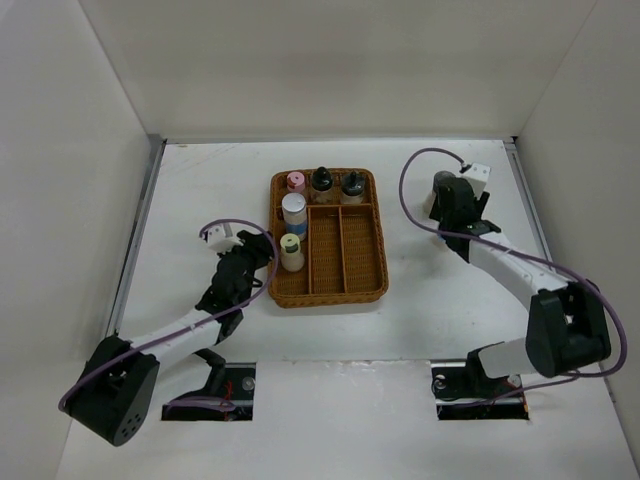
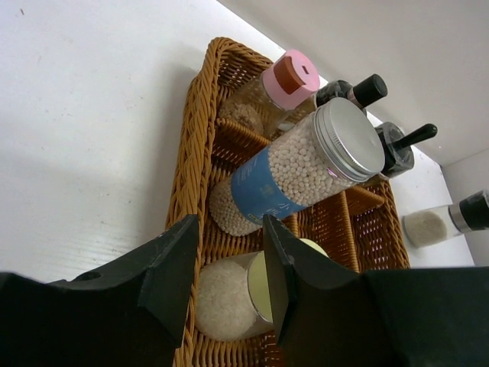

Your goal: Organize the condiment bottles

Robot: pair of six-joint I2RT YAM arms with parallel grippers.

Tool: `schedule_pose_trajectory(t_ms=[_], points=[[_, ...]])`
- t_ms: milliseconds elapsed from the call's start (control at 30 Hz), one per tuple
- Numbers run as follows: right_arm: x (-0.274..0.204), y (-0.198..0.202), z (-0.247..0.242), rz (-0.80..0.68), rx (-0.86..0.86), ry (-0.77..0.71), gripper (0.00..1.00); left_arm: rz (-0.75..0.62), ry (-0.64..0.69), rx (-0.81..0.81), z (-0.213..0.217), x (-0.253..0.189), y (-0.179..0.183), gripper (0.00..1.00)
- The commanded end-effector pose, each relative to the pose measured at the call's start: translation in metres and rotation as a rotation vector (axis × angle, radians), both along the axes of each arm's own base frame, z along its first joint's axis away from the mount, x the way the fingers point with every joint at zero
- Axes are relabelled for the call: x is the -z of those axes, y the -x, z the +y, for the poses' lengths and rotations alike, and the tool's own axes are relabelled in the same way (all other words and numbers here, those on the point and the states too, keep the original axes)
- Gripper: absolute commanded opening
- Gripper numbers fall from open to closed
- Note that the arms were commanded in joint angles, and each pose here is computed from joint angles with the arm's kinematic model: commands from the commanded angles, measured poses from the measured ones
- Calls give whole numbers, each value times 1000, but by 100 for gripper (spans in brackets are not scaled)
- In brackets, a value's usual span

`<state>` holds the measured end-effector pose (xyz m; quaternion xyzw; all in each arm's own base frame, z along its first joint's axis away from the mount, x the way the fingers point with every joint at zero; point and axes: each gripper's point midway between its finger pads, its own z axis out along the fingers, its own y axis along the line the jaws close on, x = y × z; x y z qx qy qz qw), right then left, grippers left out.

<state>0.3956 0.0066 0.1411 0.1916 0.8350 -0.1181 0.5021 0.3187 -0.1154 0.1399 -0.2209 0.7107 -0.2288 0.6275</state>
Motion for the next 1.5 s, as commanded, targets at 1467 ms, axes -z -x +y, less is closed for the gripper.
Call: schedule_pose_trajectory(t_ms=[1467], points=[[-49, -40, 262, -236, -525, -50, 68, -6, 98, -41, 18, 1, -9, 39]])
